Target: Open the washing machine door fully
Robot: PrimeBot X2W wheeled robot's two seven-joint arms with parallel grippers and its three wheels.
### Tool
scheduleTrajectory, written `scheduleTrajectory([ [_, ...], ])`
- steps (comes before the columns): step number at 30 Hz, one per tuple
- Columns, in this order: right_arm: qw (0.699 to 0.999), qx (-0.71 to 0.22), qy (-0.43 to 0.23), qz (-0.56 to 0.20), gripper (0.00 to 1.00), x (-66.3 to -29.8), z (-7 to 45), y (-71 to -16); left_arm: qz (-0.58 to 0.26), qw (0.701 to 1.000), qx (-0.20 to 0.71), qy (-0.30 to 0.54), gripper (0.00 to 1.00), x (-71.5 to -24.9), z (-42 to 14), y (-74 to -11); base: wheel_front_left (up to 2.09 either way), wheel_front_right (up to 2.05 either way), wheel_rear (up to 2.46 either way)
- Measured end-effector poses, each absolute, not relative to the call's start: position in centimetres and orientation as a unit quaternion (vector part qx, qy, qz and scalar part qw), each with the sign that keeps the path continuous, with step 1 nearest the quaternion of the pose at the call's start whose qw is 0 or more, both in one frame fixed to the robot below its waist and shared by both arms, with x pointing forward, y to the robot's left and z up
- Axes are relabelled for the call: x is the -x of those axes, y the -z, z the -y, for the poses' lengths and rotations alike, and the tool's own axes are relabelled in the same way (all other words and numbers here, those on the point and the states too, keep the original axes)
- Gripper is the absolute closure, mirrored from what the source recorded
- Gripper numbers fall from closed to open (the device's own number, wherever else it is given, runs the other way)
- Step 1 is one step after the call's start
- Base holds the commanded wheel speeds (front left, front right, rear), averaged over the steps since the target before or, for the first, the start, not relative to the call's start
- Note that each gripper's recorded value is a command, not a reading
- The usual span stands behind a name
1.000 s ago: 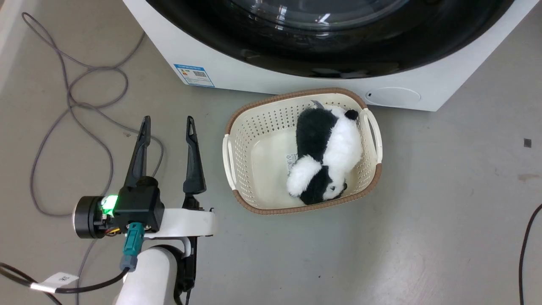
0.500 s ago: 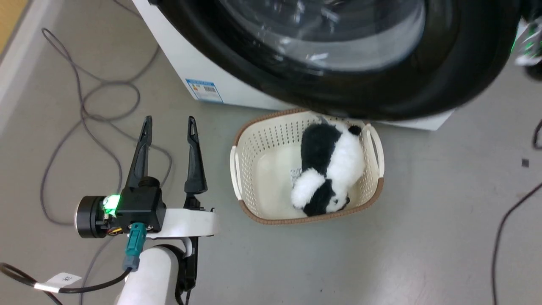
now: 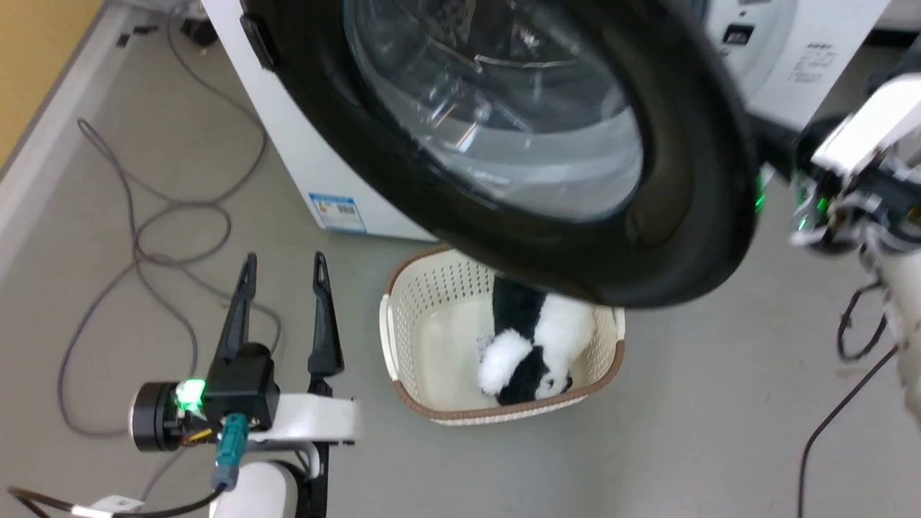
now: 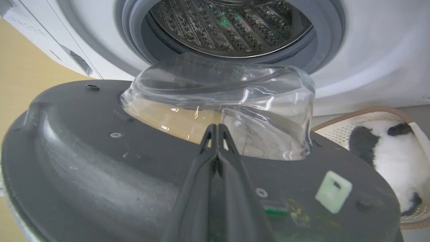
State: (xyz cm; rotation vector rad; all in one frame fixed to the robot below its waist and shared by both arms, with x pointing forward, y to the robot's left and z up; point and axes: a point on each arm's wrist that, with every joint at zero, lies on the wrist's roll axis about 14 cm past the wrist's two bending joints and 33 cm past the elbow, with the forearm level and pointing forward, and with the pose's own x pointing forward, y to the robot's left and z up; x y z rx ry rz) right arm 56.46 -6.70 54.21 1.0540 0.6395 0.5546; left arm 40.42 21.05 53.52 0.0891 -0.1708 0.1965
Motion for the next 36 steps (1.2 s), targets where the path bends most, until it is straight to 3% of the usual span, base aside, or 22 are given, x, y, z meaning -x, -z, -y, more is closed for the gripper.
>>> scheduleTrajectory([
  [16, 0.733, -0.480, -0.341, -0.339, 1.00, -46.6, 2.5, -53.1, 0.075, 0.993, -0.048, -0.080, 0.00, -37.9, -20.4, -53.1, 0.00, 0.00, 0.00],
  [30, 0.653, -0.491, -0.425, -0.390, 1.00, -36.5, -3.8, -51.9, 0.073, 0.993, -0.045, -0.077, 0.00, -36.8, -20.1, -53.0, 0.00, 0.00, 0.00],
  [36, 0.628, -0.495, -0.451, -0.397, 1.00, -33.9, -5.5, -52.3, 0.068, 0.994, -0.045, -0.073, 0.00, -36.7, -20.1, -52.6, 0.00, 0.00, 0.00],
])
